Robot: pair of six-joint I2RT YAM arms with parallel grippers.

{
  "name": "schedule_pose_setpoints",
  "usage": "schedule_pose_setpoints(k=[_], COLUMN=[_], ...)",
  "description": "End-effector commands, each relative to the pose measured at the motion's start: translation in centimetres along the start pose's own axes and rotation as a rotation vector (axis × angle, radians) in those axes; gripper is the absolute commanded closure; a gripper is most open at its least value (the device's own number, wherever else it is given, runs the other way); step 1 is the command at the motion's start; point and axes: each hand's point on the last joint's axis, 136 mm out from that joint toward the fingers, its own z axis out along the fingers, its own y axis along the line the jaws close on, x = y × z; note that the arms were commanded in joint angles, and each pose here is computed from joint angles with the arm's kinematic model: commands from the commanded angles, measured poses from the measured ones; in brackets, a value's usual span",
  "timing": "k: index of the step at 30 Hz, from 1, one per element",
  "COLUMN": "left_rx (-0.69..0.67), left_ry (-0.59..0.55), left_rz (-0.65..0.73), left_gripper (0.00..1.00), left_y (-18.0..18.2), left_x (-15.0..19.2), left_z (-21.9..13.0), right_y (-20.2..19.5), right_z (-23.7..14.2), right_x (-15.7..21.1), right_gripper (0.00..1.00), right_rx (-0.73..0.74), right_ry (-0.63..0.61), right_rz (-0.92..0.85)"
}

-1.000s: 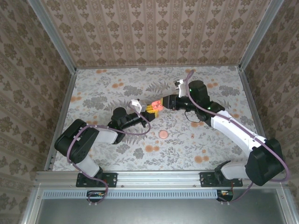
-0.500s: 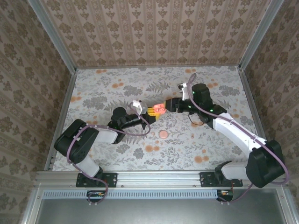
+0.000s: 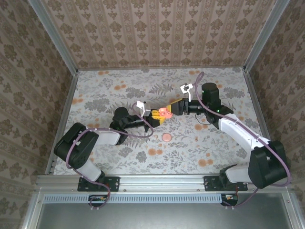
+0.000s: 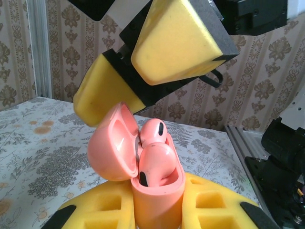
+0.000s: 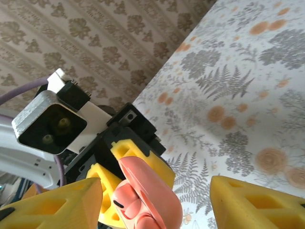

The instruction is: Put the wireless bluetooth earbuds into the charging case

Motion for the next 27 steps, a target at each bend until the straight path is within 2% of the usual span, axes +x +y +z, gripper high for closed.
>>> schedule_pose_setpoints(k=[1,16,23,27], left_rx=[0.041,-0.019,-0.045,-0.105], left_ry=[-0.05,-0.05,-0.048,-0.053], left_rz=[0.056,0.039,0.017,-0.058], left_gripper=[0.83,0.83,0.83,0.83], left_y=[-0.7,0.5,1.1,2.4], left_x=[-2.5,-2.0,-1.7,-1.4], left_z=[0.0,-0.3,-0.6,-1.2], right_y=[2.1,4.5,4.5,2.2], right_z=[0.2,-0.9,-1.7,-1.9], right_x=[-0.8,0.6,1.0,0.6], right_gripper=[0.38,0.46,0.48,0.48], right_rx=[-0.116,-0.209,-0.178,-0.041], right_ry=[0.011,0.033,0.008,-0.024], right_rz=[-0.036,-0.059,-0.069,-0.027])
